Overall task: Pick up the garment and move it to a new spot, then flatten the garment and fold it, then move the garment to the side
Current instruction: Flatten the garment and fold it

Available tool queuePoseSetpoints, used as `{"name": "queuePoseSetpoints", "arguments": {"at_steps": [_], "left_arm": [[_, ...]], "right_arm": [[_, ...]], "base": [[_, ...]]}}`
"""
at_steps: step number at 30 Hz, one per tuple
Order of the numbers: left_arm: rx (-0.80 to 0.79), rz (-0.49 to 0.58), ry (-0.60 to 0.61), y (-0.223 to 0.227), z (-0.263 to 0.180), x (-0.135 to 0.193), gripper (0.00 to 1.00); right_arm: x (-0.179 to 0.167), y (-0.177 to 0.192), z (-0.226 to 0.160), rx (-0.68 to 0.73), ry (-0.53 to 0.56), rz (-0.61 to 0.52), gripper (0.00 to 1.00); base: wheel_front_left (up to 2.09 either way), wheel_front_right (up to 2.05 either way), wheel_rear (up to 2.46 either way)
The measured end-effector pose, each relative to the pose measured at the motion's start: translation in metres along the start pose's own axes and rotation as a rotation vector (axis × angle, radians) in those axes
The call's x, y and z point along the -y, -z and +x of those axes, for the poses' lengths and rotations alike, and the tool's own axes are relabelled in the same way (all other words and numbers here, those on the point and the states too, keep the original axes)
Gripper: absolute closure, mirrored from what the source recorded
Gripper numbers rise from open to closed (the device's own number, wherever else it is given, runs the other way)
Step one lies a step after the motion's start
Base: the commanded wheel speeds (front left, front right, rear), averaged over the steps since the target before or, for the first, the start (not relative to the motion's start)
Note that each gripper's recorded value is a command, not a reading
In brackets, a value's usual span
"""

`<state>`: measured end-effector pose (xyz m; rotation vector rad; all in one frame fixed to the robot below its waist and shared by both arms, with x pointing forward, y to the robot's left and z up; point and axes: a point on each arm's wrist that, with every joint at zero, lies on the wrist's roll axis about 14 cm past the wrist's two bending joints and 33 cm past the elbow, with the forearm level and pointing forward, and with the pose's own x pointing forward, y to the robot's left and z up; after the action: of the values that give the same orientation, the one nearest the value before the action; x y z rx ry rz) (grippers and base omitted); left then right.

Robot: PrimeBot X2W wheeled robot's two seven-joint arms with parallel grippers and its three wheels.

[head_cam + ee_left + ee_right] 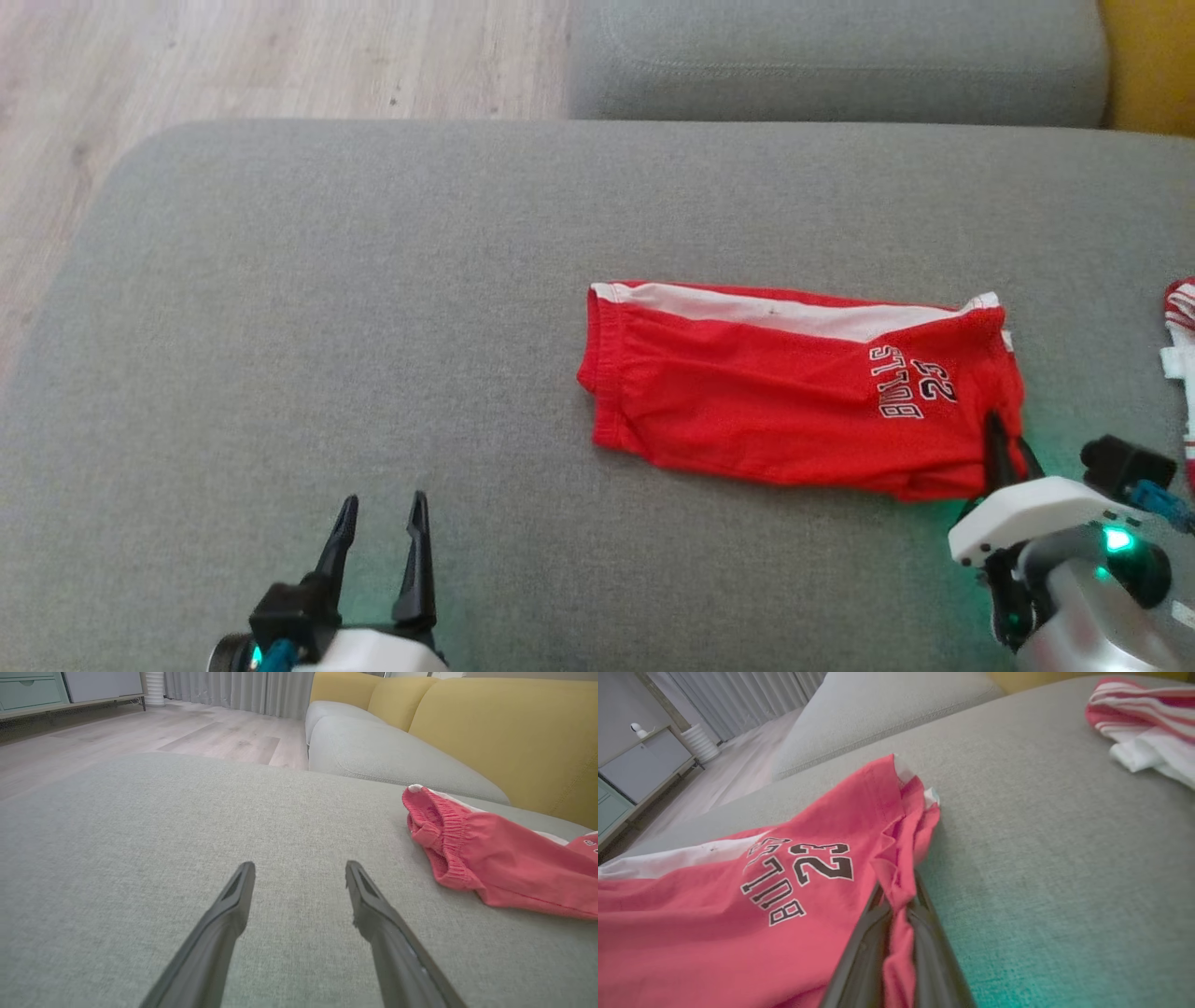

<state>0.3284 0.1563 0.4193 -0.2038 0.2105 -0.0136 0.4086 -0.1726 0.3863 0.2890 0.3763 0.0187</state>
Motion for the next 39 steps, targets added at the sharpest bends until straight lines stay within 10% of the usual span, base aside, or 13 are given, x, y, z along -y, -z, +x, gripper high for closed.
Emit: {"name": "queuePoseSetpoints", "arguments": {"at_steps": [8,20,21,22,31,39], "left_arm": [[-0.005,0.003,-0.025,0.003,-0.007,-0.009,0.00],[-0.014,-0.018,-0.098,0.011,-0.034,-0.029,0.00],[-0.010,-0.021,-0.112,0.011,-0.037,-0.032,0.00],[-0.006,-0.024,-0.126,0.010,-0.041,-0.036,0.00],[0.017,-0.008,-0.147,0.005,-0.046,-0.044,0.00],[0.032,0.045,-0.066,-0.006,-0.021,-0.021,0.00]], "right_arm": [[-0.044,-0.037,0.012,0.117,-0.138,-0.081,1.00],[-0.244,-0.022,0.002,0.084,-0.679,-0.236,1.00],[-0.248,-0.011,0.001,0.048,-0.692,-0.235,0.61],[-0.253,-0.003,-0.002,0.020,-0.708,-0.222,0.00],[-0.303,0.018,-0.048,-0.033,-0.906,-0.198,0.00],[-0.207,-0.036,-0.016,0.142,-0.595,-0.145,0.00]], "base": [[0.00,0.00,0.00],[0.00,0.00,0.00],[0.00,0.00,0.00],[0.00,0.00,0.00],[0.00,0.00,0.00],[0.00,0.00,0.00]]}}
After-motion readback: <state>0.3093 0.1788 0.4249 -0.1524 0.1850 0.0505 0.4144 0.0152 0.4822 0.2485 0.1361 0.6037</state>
